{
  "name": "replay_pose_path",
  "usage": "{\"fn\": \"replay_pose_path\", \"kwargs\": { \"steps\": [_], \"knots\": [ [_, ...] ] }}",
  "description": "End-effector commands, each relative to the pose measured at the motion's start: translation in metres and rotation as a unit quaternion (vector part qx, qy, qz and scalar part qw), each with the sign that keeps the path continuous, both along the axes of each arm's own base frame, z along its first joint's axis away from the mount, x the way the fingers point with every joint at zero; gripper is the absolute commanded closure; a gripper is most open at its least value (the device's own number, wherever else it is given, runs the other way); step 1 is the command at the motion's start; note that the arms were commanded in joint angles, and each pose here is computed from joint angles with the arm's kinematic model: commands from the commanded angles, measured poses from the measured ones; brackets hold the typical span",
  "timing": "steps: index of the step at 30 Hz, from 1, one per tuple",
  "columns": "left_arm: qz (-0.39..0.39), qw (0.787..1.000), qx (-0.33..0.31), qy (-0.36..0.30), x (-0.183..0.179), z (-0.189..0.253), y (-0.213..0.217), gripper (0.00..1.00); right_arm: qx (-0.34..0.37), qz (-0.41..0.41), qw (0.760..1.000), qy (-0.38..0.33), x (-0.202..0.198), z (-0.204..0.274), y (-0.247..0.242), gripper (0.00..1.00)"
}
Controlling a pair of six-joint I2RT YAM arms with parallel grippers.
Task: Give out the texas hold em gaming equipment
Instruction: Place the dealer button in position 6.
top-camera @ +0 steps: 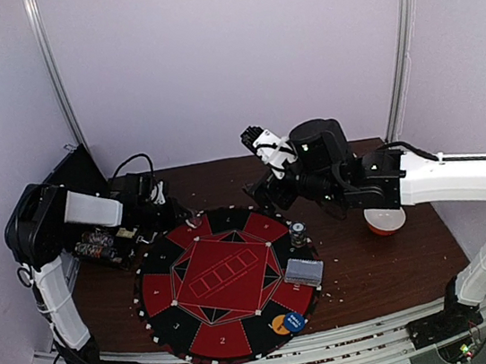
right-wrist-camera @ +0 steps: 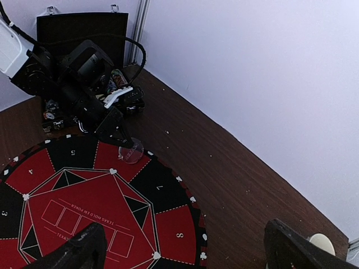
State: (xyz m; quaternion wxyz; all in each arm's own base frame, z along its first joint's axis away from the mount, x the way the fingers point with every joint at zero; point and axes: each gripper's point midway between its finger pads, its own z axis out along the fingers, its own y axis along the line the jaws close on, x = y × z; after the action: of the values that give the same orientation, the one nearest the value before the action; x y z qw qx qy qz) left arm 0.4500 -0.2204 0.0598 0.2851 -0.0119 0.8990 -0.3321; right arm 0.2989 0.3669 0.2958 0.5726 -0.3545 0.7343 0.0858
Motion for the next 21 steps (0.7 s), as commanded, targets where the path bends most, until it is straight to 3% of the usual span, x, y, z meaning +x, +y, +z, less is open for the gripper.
{"fn": "replay_pose_path", "kwargs": {
  "steps": [1,3,7,16,21],
  "knots": [
    [0.014,1.0,-0.026,-0.007,0.009,0.0,0.006,1.0,0.001,0.009,1.0,0.012,-0.002,-0.004,0.006,0.0],
    [0.016,1.0,-0.021,-0.002,0.009,-0.005,0.008,1.0,0.0,0.012,1.0,0.014,-0.002,-0.005,0.007,0.0],
    [0.02,1.0,0.0,-0.002,0.012,-0.008,0.013,0.8,-0.002,0.012,1.0,0.016,-0.001,-0.004,0.009,0.0],
    [0.044,0.995,0.09,-0.008,0.013,-0.002,0.039,0.56,-0.006,0.013,1.0,0.025,-0.001,-0.004,0.011,0.0],
    [0.039,0.992,0.114,-0.027,0.011,0.016,0.043,0.46,-0.027,0.025,0.996,0.082,-0.008,-0.015,0.017,0.0]
  ]
}}
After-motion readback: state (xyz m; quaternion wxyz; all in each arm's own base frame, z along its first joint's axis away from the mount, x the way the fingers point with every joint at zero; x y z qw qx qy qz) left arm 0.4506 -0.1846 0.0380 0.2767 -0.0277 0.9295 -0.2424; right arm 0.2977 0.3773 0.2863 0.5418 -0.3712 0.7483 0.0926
